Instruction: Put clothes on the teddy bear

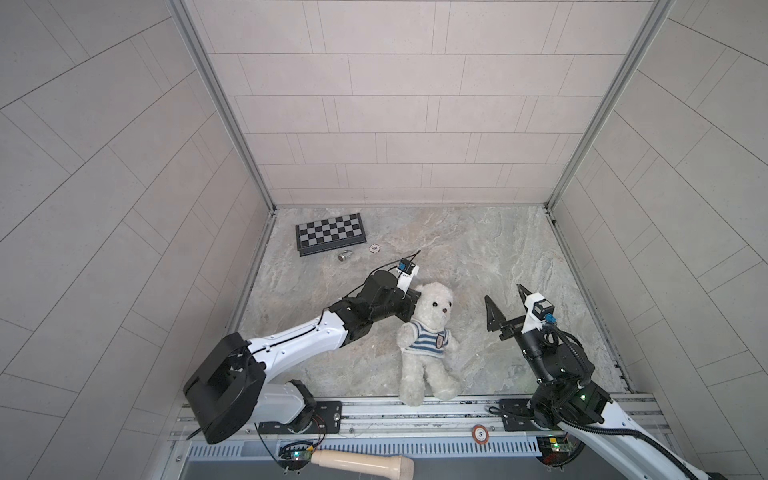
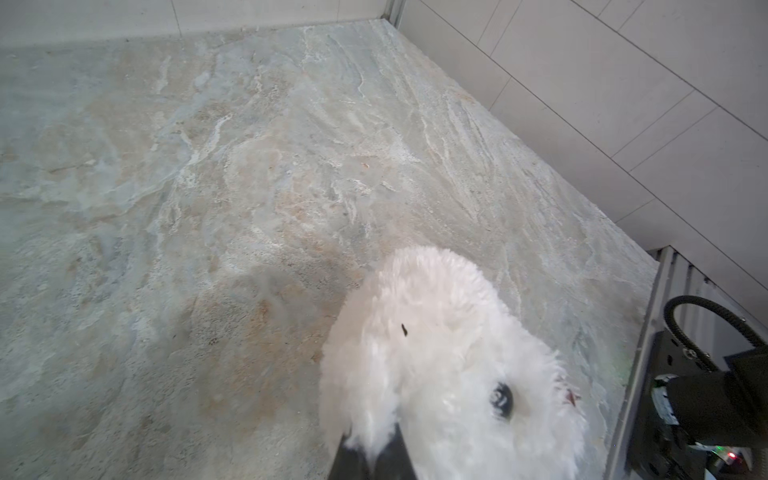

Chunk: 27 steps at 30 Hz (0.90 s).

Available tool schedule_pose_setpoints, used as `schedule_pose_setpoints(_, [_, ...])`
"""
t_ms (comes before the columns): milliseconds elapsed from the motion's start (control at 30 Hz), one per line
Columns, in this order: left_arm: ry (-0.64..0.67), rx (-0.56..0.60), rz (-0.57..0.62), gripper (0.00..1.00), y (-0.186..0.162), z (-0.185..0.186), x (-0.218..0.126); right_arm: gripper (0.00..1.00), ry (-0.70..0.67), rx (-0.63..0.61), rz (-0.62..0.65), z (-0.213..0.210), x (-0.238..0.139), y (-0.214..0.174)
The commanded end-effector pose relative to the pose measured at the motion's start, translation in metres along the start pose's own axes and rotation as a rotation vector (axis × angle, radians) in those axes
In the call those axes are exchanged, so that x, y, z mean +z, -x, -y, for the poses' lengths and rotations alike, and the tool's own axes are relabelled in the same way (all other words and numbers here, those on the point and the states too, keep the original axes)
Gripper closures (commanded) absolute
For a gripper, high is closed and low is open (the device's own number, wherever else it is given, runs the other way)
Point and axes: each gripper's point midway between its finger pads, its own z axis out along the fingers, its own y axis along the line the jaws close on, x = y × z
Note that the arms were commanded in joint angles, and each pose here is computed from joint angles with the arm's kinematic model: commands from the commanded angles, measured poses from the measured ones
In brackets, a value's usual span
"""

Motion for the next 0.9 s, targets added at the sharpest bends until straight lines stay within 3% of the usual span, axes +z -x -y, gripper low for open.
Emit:
schedule_pose_setpoints(0, [0.032, -0.034, 0.04, 0.82, 0.003, -0.016, 0.008, 0.02, 0.015, -0.015, 0.02, -0.003, 0.001, 0.003])
schedule_pose_setpoints(367, [0.162, -0.166, 0.058, 0.75, -0.002, -0.073, 0.024, 0.01, 0.018, -0.025, 0.026, -0.003, -0.001, 0.003])
schedule_pose_setpoints(433, [0.158, -0.172, 0.061, 0.65, -0.001, -0.075, 0.025, 0.0, 0.014, -0.027, 0.027, -0.002, -0.001, 0.004])
schedule_pose_setpoints(533, [0.156, -0.163, 0.061, 0.28, 0.001, -0.074, 0.022, 0.0, 0.007, -0.028, 0.022, -0.001, -0.001, 0.002])
schedule_pose_setpoints(767, [0.229, -0.103, 0.163, 0.0, 0.024, -0.076, -0.024, 0.0, -0.08, -0.046, -0.049, 0.012, 0.005, -0.011])
schedule_pose_setpoints(867, [0.34, -0.053, 0.208, 0.0, 0.031, -0.088, -0.054, 0.0, -0.135, -0.065, -0.089, 0.021, 0.006, -0.017])
